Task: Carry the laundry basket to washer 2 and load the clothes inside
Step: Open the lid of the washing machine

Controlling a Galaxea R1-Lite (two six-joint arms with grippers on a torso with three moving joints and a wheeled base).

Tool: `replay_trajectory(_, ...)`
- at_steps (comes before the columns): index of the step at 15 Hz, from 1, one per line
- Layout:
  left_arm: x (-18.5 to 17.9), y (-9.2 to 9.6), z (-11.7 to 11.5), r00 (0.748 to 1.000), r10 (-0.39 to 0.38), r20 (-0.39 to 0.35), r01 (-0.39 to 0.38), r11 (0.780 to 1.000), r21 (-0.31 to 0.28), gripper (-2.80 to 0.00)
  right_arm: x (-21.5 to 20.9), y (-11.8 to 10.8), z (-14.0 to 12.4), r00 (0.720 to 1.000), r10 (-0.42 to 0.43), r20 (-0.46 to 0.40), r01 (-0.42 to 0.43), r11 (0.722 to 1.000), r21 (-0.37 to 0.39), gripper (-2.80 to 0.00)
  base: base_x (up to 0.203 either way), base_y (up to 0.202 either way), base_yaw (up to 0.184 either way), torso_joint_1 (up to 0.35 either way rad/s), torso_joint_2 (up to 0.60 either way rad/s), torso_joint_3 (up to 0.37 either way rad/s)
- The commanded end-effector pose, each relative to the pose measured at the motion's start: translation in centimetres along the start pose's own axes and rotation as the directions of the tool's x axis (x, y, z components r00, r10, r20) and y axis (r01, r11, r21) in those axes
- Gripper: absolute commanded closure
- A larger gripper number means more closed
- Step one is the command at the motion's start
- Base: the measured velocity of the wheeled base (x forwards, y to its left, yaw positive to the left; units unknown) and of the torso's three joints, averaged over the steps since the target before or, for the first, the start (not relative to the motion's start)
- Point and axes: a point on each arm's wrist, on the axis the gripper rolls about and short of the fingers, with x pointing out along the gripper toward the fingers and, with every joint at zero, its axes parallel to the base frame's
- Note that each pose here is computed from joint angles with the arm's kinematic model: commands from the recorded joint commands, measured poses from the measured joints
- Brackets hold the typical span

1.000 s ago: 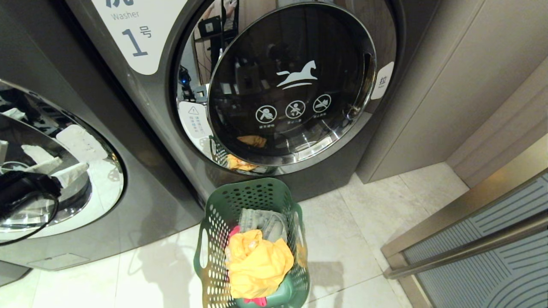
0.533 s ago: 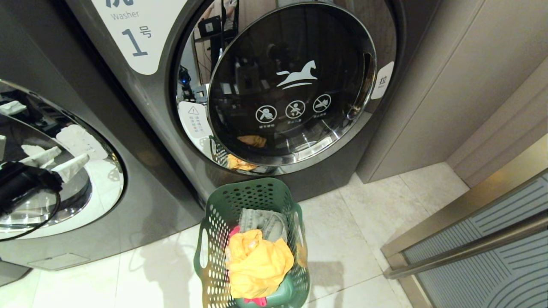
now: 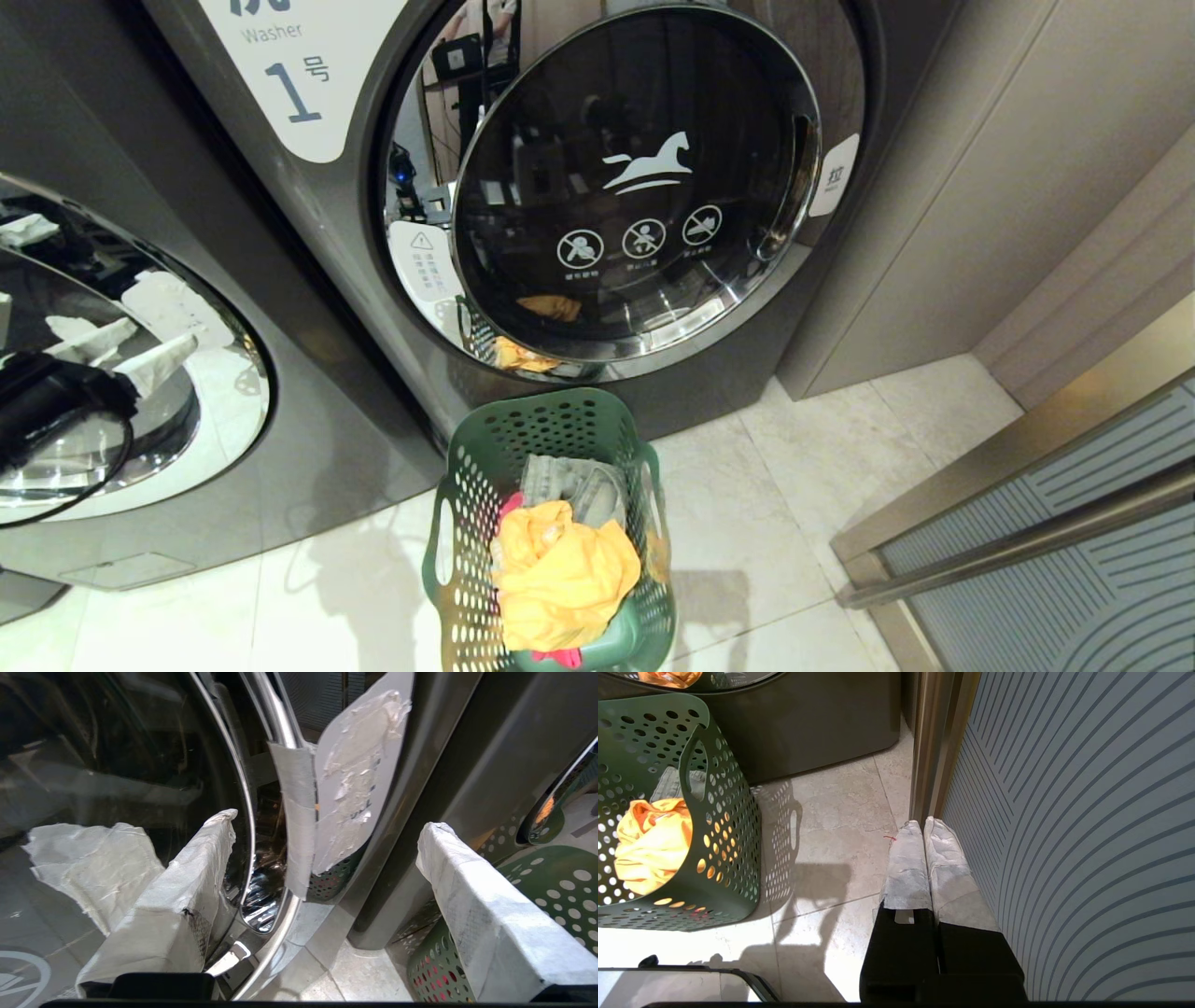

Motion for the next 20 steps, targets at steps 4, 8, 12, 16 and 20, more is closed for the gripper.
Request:
replay_trajectory(4,0.4,-1.3,0.2,0.999,-0.042,0.004,0.042,0.999,-0.005,-2.80,0.0,0.0,0.0,1.000,0.000,-0.002,0.000,1.000,0.000,0.00,0.000,0.000,0.000,0.000,0.00,0.000)
replay_trajectory(8,0.9,-1.2,-0.4,0.999,-0.050,-0.002,0.050,0.999,-0.016,-2.80,0.0,0.0,0.0,1.000,0.000,-0.002,0.000,1.000,0.000,0.00,0.000,0.000,0.000,0.000,0.00,0.000)
replay_trajectory(12,1.5,-0.6,-1.1,0.999,-0.049,-0.007,0.049,0.999,-0.021,-2.80,0.0,0.0,0.0,1.000,0.000,-0.002,0.000,1.000,0.000,0.00,0.000,0.000,0.000,0.000,0.00,0.000)
replay_trajectory(16,2.1,-0.2,-0.5,0.996,-0.083,0.017,0.084,0.995,-0.045,-2.80,0.0,0.0,0.0,1.000,0.000,-0.002,0.000,1.000,0.000,0.00,0.000,0.000,0.000,0.000,0.00,0.000)
replay_trajectory(20,2.3,-0.1,-0.3,0.991,-0.133,0.023,0.134,0.989,-0.068,-2.80,0.0,0.0,0.0,1.000,0.000,-0.002,0.000,1.000,0.000,0.00,0.000,0.000,0.000,0.000,0.00,0.000)
